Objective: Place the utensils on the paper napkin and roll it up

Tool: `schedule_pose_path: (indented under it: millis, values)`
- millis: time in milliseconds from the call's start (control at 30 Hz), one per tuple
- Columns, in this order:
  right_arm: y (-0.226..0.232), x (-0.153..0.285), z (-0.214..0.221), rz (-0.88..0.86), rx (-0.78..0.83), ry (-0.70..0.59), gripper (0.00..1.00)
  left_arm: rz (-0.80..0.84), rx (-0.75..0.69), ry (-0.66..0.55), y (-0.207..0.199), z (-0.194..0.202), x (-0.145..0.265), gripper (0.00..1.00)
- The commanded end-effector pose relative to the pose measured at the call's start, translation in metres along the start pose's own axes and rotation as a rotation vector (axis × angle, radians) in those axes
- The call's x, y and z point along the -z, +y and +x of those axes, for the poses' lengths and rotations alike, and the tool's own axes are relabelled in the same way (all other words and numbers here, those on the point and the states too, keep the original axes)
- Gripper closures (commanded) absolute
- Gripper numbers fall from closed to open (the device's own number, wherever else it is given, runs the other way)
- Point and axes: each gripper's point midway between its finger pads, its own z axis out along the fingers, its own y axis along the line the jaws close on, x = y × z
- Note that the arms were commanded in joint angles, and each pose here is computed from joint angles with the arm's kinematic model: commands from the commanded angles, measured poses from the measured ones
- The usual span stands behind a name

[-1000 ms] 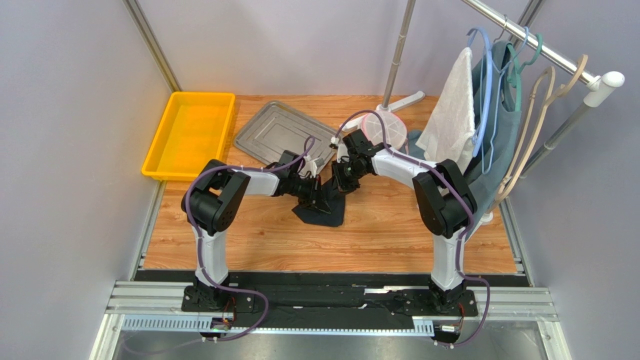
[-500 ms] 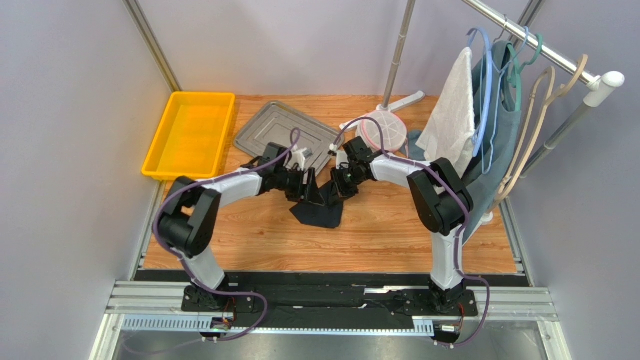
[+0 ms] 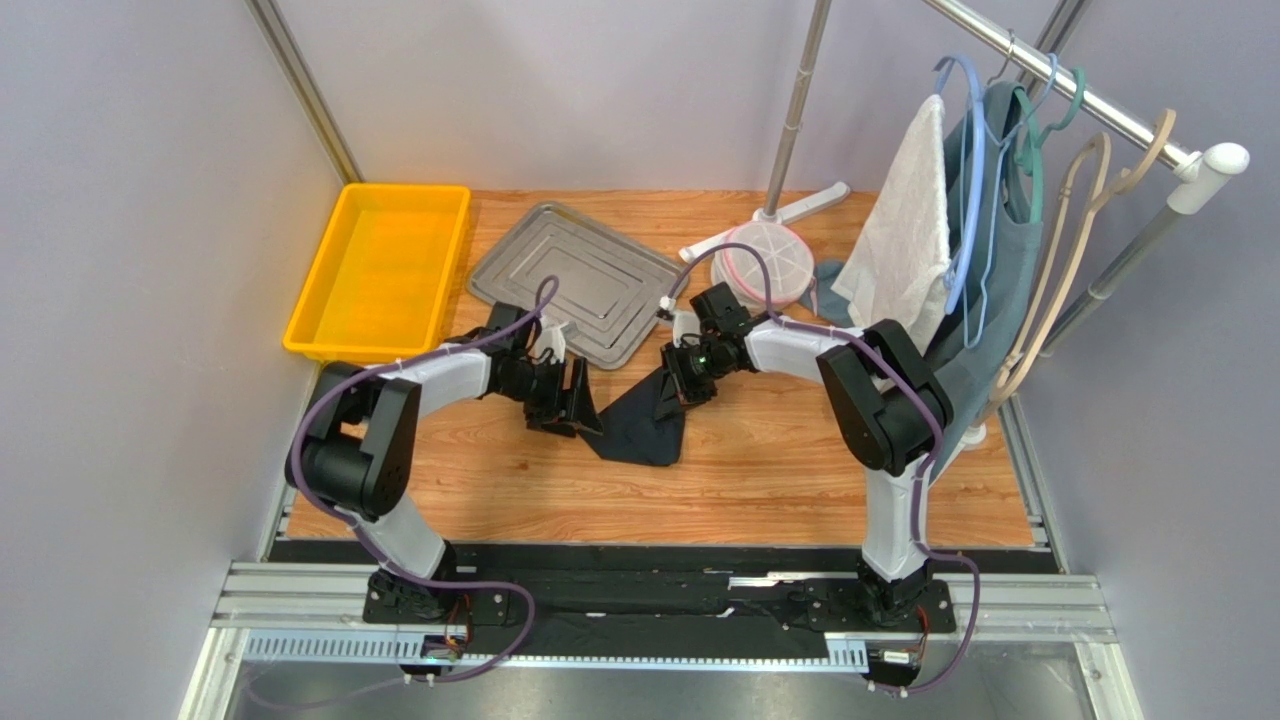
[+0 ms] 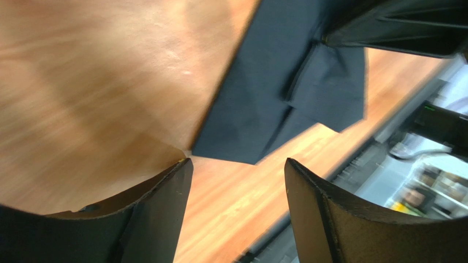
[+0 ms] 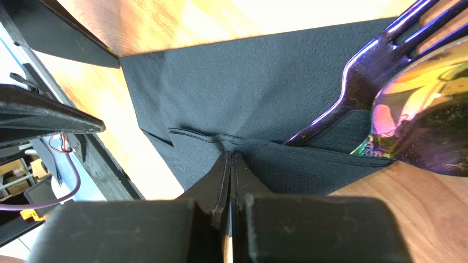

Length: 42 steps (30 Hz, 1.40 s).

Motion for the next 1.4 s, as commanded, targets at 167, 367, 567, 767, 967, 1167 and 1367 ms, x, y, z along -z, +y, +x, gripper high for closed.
schedule_pose_path:
  millis: [167,367,567,767,967,1167,1367]
  values:
    - [-0.035,-0.012,0.047,0.138,-0.066,0.126,1.0,0.101,0.085,0.124,-0.005,0.016,-0.042,0.35]
    - [-0.036,-0.014,0.048,0.138,-0.08,0.133,1.0,0.272,0.049,0.042,-0.039,-0.01,-0.058,0.37]
    - [-0.038,-0.016,0.049,0.138,-0.082,0.134,1.0,0.314,-0.076,0.01,-0.067,-0.025,-0.072,0.34]
    - [-0.037,-0.015,0.049,0.139,-0.08,0.133,1.0,0.255,-0.056,0.028,-0.051,-0.027,-0.087,0.32]
    - [-0.039,-0.015,0.05,0.143,-0.084,0.136,1.0,0.217,0.03,-0.007,-0.021,-0.03,-0.059,0.34]
    - [-0.04,-0.016,0.051,0.149,-0.081,0.136,1.0,0.301,0.073,0.052,-0.022,-0.006,-0.048,0.36]
    - [-0.041,-0.016,0.051,0.155,-0.084,0.136,1.0,0.371,0.13,0.119,-0.027,0.015,-0.051,0.39]
